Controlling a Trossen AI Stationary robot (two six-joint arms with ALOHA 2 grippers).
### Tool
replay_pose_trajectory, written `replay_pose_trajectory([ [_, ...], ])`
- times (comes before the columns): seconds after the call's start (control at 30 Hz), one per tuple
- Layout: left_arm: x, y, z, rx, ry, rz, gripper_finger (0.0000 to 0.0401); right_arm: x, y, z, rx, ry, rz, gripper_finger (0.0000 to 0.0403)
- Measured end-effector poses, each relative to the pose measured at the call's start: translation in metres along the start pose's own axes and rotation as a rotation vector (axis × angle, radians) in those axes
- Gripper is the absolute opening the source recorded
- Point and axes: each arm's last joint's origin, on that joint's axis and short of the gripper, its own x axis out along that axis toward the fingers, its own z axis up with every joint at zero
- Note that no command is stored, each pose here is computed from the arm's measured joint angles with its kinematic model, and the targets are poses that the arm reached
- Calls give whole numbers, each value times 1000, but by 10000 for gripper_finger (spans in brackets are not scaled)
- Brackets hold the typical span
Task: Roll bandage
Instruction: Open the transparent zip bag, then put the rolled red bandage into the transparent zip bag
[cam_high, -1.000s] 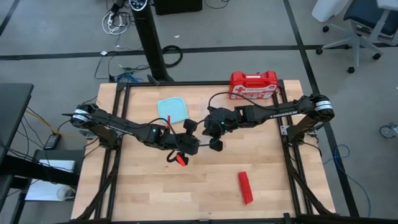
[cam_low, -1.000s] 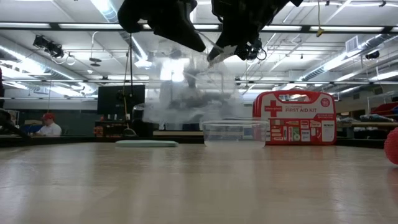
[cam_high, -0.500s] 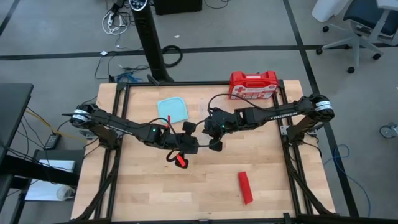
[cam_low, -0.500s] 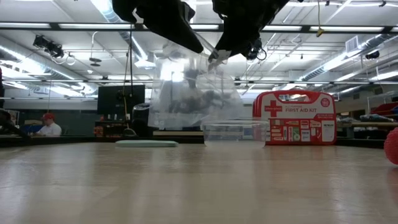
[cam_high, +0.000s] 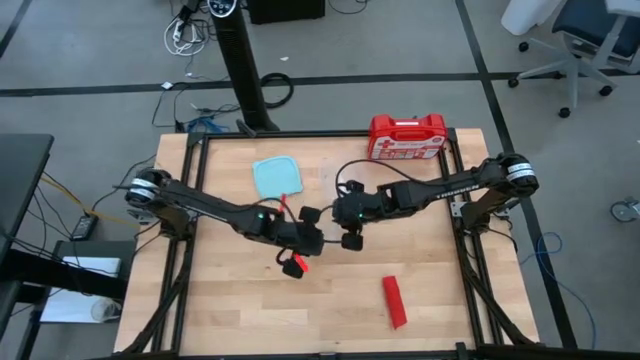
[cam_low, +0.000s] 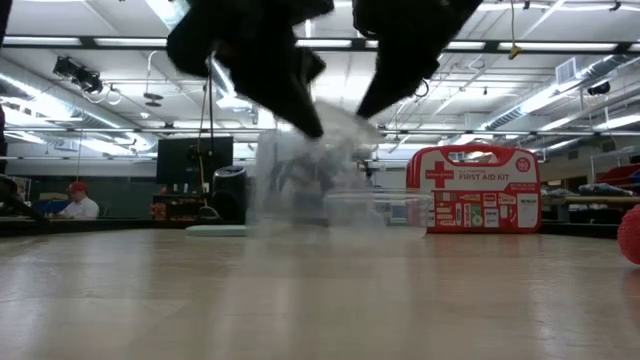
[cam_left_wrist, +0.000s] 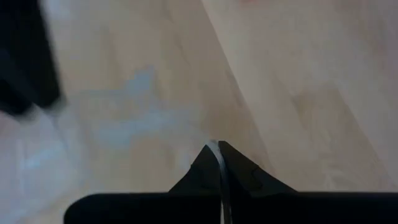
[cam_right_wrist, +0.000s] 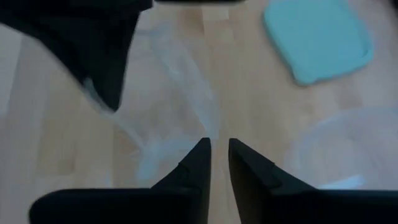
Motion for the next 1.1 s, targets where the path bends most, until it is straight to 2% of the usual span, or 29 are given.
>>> replay_pose_trajectory([
  [0.2,28,-10,-8,35,62,-66,0,4,23,-28,-33,107,49,73],
  [0.4,28,-11,-8,71,58,-71,0,-4,45,-36,-46,139,85,75],
  [0.53,23,-9,-7,96,56,-70,0,-9,58,-41,8,178,146,78],
  [0.73,12,-6,1,128,99,-76,0,-18,76,-56,125,337,254,97],
  [0.9,5,-4,8,144,86,-142,0,-31,97,-73,-55,410,306,123],
  [1.1,3,-4,14,98,4,-335,0,-49,123,-93,-290,443,333,133],
])
